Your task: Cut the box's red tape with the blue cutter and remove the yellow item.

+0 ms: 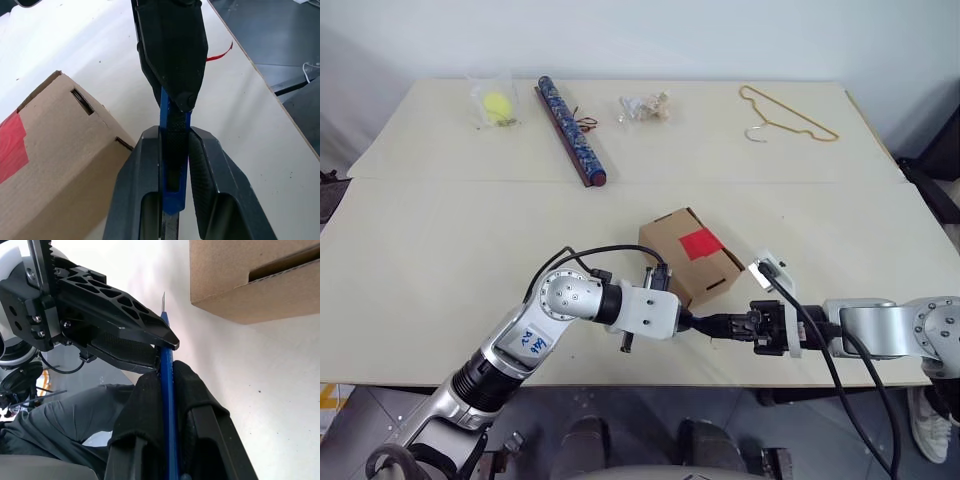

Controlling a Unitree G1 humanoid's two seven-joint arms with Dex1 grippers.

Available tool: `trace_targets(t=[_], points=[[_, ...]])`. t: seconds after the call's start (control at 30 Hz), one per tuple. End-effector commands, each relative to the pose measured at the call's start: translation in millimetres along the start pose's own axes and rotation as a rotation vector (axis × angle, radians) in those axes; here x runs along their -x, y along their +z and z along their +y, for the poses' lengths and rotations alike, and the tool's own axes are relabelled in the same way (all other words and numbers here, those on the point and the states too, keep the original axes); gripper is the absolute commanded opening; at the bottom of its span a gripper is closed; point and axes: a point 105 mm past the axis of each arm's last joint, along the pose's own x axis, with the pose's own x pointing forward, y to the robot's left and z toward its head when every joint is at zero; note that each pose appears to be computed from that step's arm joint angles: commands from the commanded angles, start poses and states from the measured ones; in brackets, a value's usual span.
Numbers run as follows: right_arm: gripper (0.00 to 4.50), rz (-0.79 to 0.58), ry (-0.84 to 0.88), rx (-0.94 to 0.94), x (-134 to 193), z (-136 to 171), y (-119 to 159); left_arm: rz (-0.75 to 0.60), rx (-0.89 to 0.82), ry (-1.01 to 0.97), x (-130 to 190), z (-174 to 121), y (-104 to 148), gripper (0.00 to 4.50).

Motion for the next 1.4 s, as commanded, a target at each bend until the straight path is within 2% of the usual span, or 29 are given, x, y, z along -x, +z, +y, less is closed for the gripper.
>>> trace_targets(t=[0.03,0.13,0.27,0.37,0.47,0.53,0.6,0.67,0.8,0.93,1.1,1.23,1.4], points=[[0.08,-0.028,0.004,0.028,10,4,6,-0.104,0.061,0.025,8,5,20,1.43],[0.08,-0.023,0.027,0.061,23,10,6,-0.137,0.139,-0.031,20,-6,20,2.34],[0.08,-0.015,0.071,0.107,50,22,3,-0.15,0.238,-0.062,54,-15,10,3.54],[0.08,-0.015,0.056,0.146,77,31,1,-0.102,0.339,-0.005,90,-6,-15,3.54],[0.08,-0.022,-0.044,0.18,100,32,0,-0.125,0.369,0.115,110,20,-26,2.97],[0.08,-0.031,-0.118,0.222,108,33,4,-0.137,0.418,0.181,113,37,-36,2.35],[0.08,-0.095,-0.167,0.268,111,34,18,-0.155,0.453,0.241,108,57,-42,1.78],[0.08,-0.168,-0.207,0.313,110,36,37,-0.193,0.465,0.27,93,78,-37,1.06],[0.08,-0.212,-0.236,0.349,105,37,54,-0.216,0.464,0.284,73,99,-29,0.0],[0.08,-0.267,-0.34,0.407,90,29,87,-0.158,0.479,0.298,33,118,-27,0.0],[0.08,-0.259,-0.427,0.428,76,12,120,-0.111,0.492,0.285,14,118,-30,0.0],[0.08,-0.22,-0.465,0.457,64,5,134,-0.076,0.516,0.29,10,117,-35,0.0],[0.08,-0.181,-0.457,0.485,53,3,138,-0.05,0.551,0.289,6,114,-40,0.0]])
